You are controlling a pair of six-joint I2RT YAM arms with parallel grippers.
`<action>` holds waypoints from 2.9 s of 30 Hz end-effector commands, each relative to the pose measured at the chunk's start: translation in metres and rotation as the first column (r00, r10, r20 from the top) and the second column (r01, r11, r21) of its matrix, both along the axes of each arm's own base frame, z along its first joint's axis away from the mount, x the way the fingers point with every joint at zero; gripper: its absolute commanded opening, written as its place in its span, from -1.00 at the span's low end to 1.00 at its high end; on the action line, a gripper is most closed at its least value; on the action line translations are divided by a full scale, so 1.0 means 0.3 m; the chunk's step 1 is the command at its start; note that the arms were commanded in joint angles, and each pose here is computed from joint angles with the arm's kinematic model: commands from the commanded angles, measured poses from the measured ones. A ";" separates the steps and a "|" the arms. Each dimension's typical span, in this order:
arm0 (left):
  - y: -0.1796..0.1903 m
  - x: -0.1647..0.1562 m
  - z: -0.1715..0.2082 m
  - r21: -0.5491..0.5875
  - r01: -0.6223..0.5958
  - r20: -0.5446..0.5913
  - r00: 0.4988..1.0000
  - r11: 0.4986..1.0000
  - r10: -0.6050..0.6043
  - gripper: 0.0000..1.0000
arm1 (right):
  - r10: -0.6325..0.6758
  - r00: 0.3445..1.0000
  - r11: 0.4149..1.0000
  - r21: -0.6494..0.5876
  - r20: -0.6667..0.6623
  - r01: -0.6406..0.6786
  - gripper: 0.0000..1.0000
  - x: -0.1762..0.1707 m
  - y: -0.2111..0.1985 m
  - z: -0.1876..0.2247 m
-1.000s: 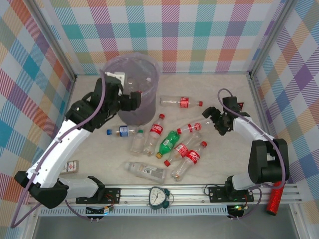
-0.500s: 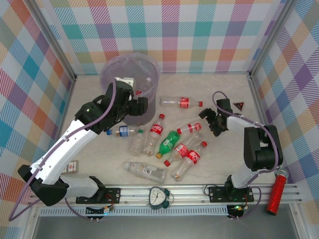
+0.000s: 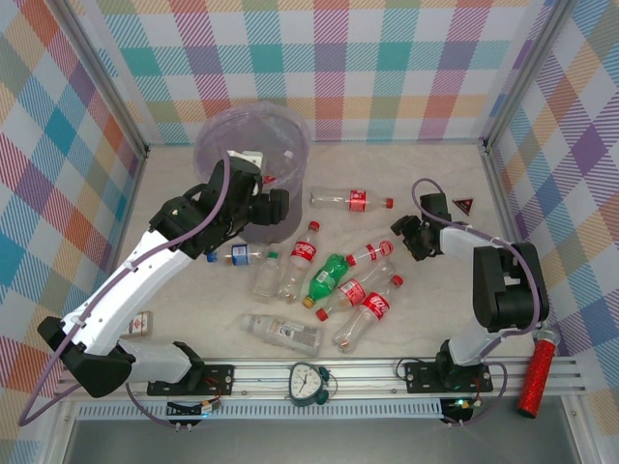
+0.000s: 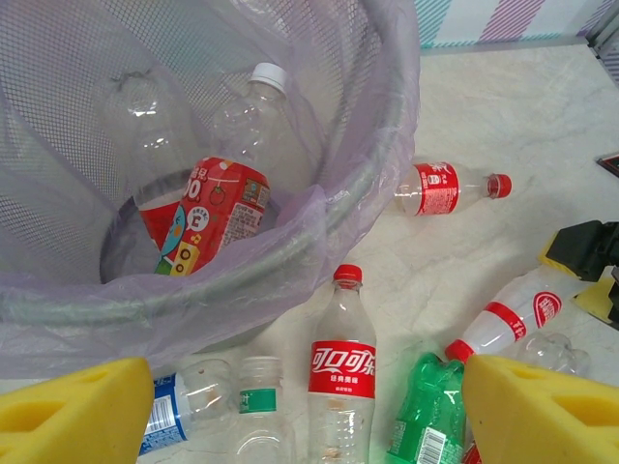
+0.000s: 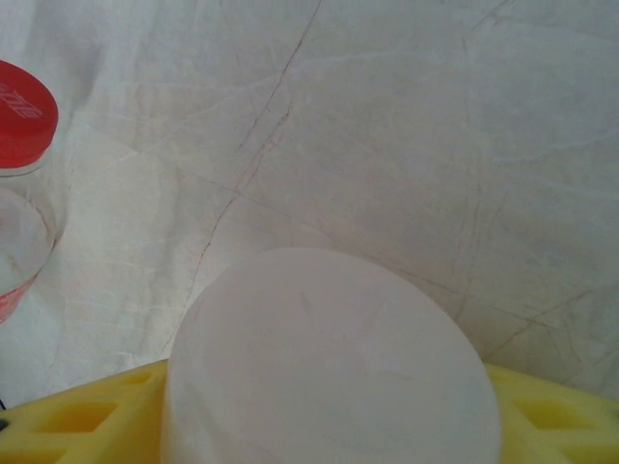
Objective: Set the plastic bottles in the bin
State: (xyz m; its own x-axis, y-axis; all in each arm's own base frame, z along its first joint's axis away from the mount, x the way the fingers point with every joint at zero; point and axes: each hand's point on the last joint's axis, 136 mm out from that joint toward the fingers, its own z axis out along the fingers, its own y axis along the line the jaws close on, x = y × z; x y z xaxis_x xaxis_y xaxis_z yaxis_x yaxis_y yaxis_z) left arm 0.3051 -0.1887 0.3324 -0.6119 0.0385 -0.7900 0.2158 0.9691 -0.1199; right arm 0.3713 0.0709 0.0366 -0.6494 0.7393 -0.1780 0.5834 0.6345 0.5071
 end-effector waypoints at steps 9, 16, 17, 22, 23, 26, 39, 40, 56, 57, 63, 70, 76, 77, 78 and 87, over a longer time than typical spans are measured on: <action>-0.045 0.004 0.061 -0.027 0.043 0.032 0.999 0.999 -0.042 0.65 | -0.016 0.988 0.999 -0.030 0.156 0.021 0.24 0.078 -0.082 0.192; -0.105 0.019 0.089 -0.019 0.077 0.027 0.997 0.997 -0.076 0.64 | 0.060 0.961 0.996 -0.076 0.269 -0.041 0.25 0.067 -0.103 0.345; -0.118 0.021 0.090 -0.007 0.082 0.025 0.996 0.997 -0.082 0.64 | 0.082 0.954 0.995 -0.081 0.287 -0.061 0.25 0.063 -0.095 0.369; -0.246 0.018 0.109 -0.050 0.202 0.023 0.979 0.978 -0.201 0.65 | 0.227 0.898 0.974 -0.066 0.377 -0.218 0.23 0.031 -0.019 0.520; -0.266 0.018 0.113 -0.064 0.217 0.025 0.976 0.974 -0.216 0.66 | 0.255 0.886 0.966 -0.059 0.386 -0.252 0.24 0.022 -0.001 0.542; -0.333 0.016 0.113 -0.064 0.262 0.021 0.965 0.963 -0.262 0.68 | 0.333 0.851 0.935 -0.027 0.406 -0.353 0.24 -0.020 0.053 0.606; -0.699 -0.031 -0.036 -0.314 0.469 -0.055 0.859 0.826 -0.509 0.89 | 0.432 0.713 0.810 0.110 0.552 -0.576 0.24 -0.136 0.225 0.775; -0.718 -0.035 -0.046 -0.340 0.475 -0.057 0.851 0.812 -0.522 0.90 | 0.444 0.698 0.801 0.101 0.562 -0.590 0.24 -0.141 0.237 0.778; -0.789 -0.065 -0.221 -0.419 0.452 -0.193 0.803 0.787 -0.564 0.90 | 0.443 0.633 0.753 0.119 0.635 -0.647 0.30 -0.152 0.299 0.791; -0.789 -0.066 -0.227 -0.420 0.453 -0.194 0.802 0.787 -0.565 0.88 | 0.447 0.627 0.749 0.117 0.638 -0.652 0.29 -0.153 0.303 0.795; -0.796 -0.051 -0.309 -0.398 0.424 -0.244 0.806 0.813 -0.540 0.80 | 0.443 0.661 0.758 0.141 0.605 -0.637 0.19 -0.138 0.300 0.753; -0.813 -0.034 -0.336 -0.381 0.437 -0.241 0.804 0.815 -0.544 0.53 | 0.427 0.678 0.744 0.193 0.598 -0.640 0.14 -0.129 0.313 0.733; -0.832 -0.025 -0.345 -0.386 0.442 -0.242 0.799 0.810 -0.551 0.20 | 0.426 0.678 0.729 0.216 0.599 -0.649 0.14 -0.124 0.322 0.747; -0.836 -0.025 -0.342 -0.390 0.442 -0.242 0.797 0.808 -0.553 0.14 | 0.428 0.678 0.726 0.219 0.598 -0.652 0.14 -0.125 0.324 0.749; -0.842 -0.026 -0.338 -0.399 0.446 -0.236 0.794 0.801 -0.560 0.08 | 0.431 0.674 0.720 0.221 0.600 -0.658 0.14 -0.129 0.327 0.755; -0.830 -0.027 -0.314 -0.412 0.473 -0.149 0.808 0.779 -0.570 -0.13 | 0.489 0.635 0.727 0.123 0.598 -0.675 0.51 -0.184 0.307 0.802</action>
